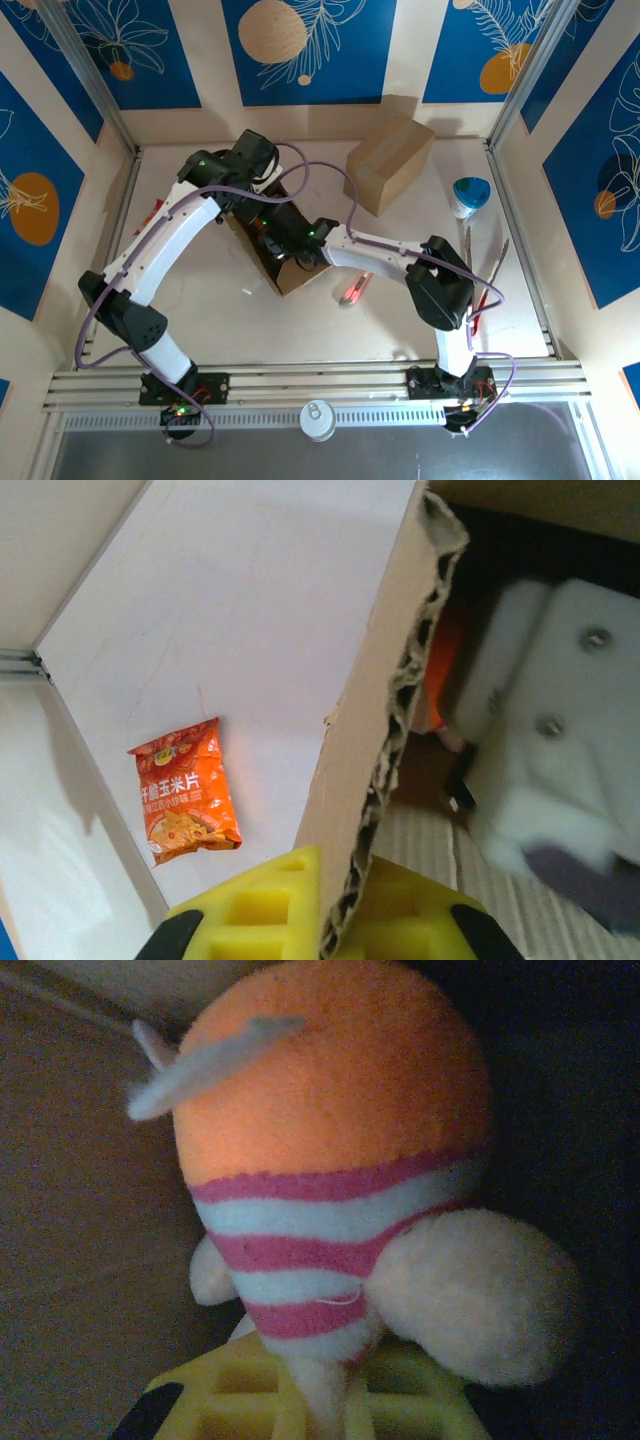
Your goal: Unpack the express box
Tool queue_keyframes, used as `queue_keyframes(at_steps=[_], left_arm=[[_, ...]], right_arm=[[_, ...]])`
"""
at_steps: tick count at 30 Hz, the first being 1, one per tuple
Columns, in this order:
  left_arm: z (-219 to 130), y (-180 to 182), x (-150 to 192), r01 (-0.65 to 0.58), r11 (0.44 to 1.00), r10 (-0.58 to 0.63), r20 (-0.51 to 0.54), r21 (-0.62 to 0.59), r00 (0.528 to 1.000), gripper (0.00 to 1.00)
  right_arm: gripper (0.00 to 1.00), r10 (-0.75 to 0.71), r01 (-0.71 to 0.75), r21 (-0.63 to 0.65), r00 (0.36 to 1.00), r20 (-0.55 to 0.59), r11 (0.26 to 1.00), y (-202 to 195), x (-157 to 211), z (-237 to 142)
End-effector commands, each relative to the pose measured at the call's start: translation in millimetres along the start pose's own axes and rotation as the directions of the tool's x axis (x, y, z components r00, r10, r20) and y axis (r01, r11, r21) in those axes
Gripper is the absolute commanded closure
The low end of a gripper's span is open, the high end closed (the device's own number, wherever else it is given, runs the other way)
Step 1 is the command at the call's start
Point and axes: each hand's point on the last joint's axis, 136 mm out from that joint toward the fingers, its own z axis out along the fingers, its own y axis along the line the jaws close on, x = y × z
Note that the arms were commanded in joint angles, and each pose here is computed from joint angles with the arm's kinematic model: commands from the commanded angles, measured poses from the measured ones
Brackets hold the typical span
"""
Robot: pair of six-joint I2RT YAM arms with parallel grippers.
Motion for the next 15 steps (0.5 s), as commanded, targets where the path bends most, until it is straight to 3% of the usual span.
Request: queue_keyframes(at_steps=[1, 15], left_arm=[[-0.5, -5.4, 3.4, -0.001, 1.000, 0.001, 0.004, 0.026, 1.000, 1.00], [32.7, 10.3, 21.0, 0.067, 0.998, -0.067, -0.106, 0.004, 0.992, 1.00]], right_arm=[[1.00, -0.027, 0.033, -0.031, 0.983, 0.181, 0.999, 15.8, -39.9, -44.8], [1.00, -0.022, 0.060, -0.052, 0.835, 0.549, 0.997, 30.5, -81.8, -162.8]])
